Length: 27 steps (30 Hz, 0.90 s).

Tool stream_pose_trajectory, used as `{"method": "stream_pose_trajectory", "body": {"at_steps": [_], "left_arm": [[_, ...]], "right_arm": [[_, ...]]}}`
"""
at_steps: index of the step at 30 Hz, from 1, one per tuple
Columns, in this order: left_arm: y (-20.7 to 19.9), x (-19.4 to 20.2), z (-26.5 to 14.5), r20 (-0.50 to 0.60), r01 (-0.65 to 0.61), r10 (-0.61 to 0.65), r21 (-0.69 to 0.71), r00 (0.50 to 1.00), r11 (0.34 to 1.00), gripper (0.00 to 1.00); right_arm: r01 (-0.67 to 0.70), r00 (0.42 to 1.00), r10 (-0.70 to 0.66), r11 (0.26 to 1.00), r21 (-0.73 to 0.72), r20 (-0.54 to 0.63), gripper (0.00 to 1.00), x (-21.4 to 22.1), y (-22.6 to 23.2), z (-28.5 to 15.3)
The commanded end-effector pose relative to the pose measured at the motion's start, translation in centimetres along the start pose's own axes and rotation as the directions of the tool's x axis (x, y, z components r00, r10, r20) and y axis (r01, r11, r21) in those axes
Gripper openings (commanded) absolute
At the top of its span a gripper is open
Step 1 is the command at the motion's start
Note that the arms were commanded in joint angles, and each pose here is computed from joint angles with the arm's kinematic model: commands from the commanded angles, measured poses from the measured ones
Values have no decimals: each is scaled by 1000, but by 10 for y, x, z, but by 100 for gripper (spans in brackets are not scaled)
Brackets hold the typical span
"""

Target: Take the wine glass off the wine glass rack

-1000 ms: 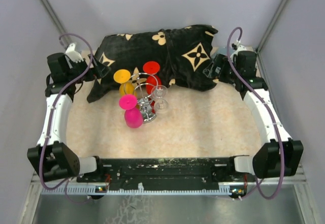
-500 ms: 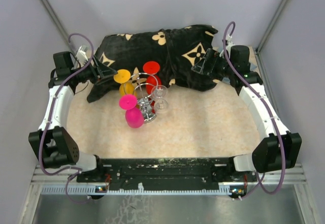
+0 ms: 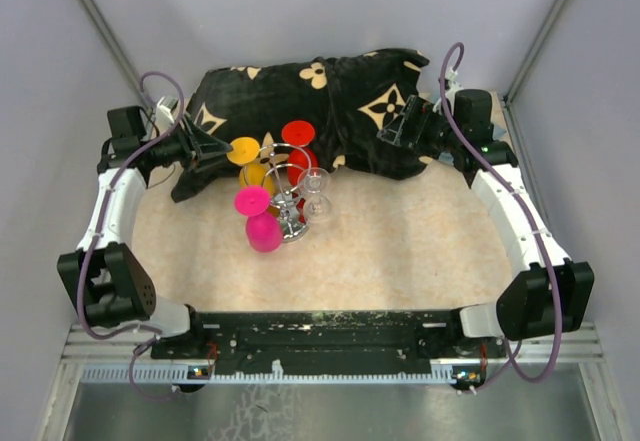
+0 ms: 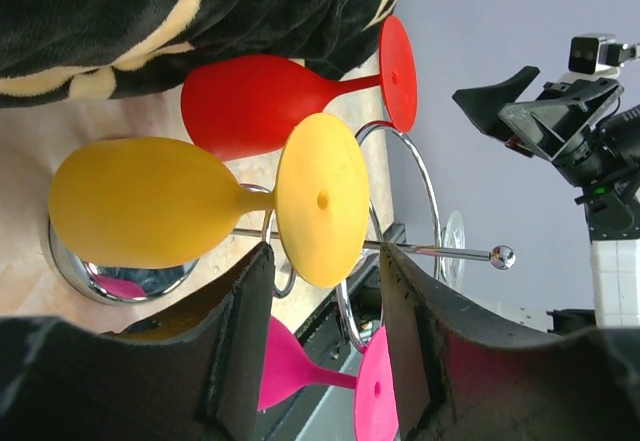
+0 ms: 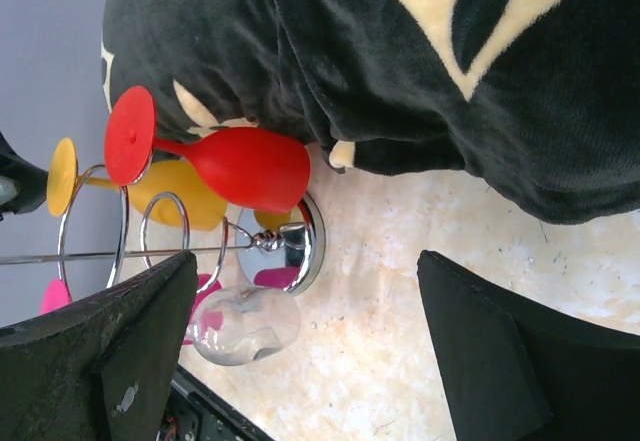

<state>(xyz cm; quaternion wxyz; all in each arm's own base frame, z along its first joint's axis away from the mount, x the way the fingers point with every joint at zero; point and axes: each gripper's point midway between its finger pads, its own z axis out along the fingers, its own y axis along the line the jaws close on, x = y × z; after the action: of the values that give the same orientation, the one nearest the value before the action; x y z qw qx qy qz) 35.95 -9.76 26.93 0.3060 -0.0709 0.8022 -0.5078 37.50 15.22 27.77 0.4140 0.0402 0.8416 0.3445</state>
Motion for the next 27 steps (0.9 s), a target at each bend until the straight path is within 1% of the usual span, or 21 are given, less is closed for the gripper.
{"method": "stream_pose_trajectory", "body": {"at_steps": [1,6,10,12,22,23,27], "left_arm": [[3,3,2,-33,38,-37,41,999,998,51],[9,7,6,-68,84,-80,59,995,995,48],[10,5,8,-66,88,-83,66,994,994,40],[11,4,8,-65,89,-84,67,994,994,35],[8,-7,0,-51,114,-110,75,993,991,2],[8,-8,-2,-52,120,-116,75,992,990,0],[8,-13,-8,-43,153,-150,81,988,985,0]], "right_arm": [[47,996,-43,998,-49,81,91,-22,23,-14],[50,995,-46,998,-46,86,92,-23,23,-15],[51,995,-47,998,-42,89,92,-23,22,-16],[53,995,-49,998,-41,90,92,-23,22,-15],[53,995,-49,998,-42,85,93,-21,20,-13],[53,995,-49,998,-43,83,93,-20,20,-12],[51,996,-47,998,-47,78,95,-19,19,-11]]}}
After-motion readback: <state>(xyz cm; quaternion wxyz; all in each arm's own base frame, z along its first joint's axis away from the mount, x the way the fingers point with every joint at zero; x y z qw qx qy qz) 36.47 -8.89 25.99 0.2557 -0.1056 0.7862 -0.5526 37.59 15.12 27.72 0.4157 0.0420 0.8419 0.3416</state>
